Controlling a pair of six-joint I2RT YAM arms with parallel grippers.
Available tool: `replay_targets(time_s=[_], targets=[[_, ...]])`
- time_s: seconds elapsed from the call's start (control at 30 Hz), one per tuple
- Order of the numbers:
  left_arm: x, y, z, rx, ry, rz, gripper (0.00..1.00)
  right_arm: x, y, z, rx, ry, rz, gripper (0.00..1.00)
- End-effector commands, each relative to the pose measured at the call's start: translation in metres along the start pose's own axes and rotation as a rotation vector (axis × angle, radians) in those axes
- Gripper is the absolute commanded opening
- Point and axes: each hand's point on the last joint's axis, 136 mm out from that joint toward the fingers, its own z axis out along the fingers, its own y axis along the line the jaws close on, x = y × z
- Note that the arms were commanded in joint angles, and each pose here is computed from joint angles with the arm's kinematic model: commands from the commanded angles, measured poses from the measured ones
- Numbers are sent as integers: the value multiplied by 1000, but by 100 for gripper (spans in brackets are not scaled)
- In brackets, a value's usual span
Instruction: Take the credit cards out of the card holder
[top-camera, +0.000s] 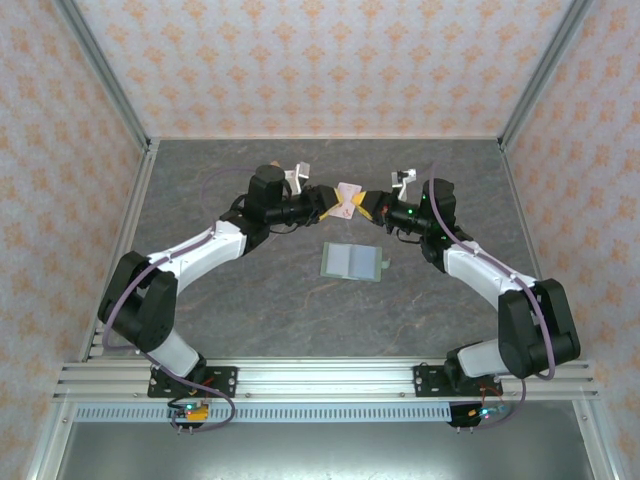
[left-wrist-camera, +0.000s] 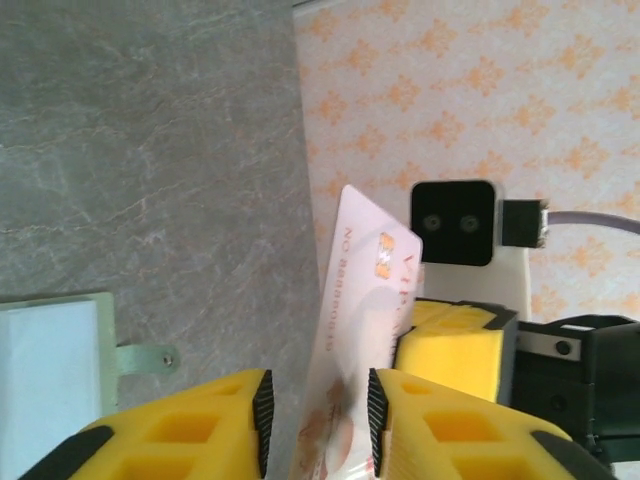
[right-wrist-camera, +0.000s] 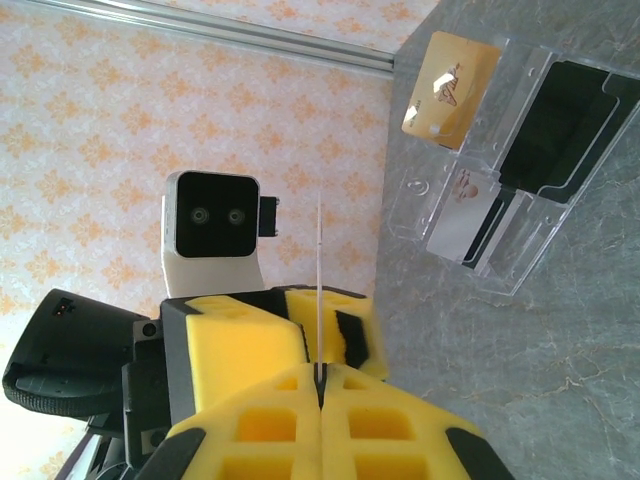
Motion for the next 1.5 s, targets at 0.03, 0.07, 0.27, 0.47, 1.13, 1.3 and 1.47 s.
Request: replay_targets(time_s=[0.03, 0.07, 0.27, 0.47, 1.13, 1.3, 1.47], targets=[[-4, -24, -12, 71, -22, 48, 18, -6, 9, 0, -38, 2, -27, 0], [-5, -23, -12, 66, -24, 49, 14, -6, 7, 0, -30, 1, -25, 0], [-7, -19, -27, -28, -56, 131, 0, -5, -25, -5, 142, -9, -54, 22], [-15, 7, -58, -326, -82, 285, 0, -7, -61, -19, 359, -44, -89, 67], [-95, 121, -161, -1058, -42, 821, 0, -22, -104, -49, 676, -111, -165, 90], [-101, 127, -153, -934, -4, 816, 0, -21, -107, -46, 668, -105, -149, 93], [-93, 129, -136, -849, 83, 881, 0, -21, -109, -44, 664, -104, -137, 98]])
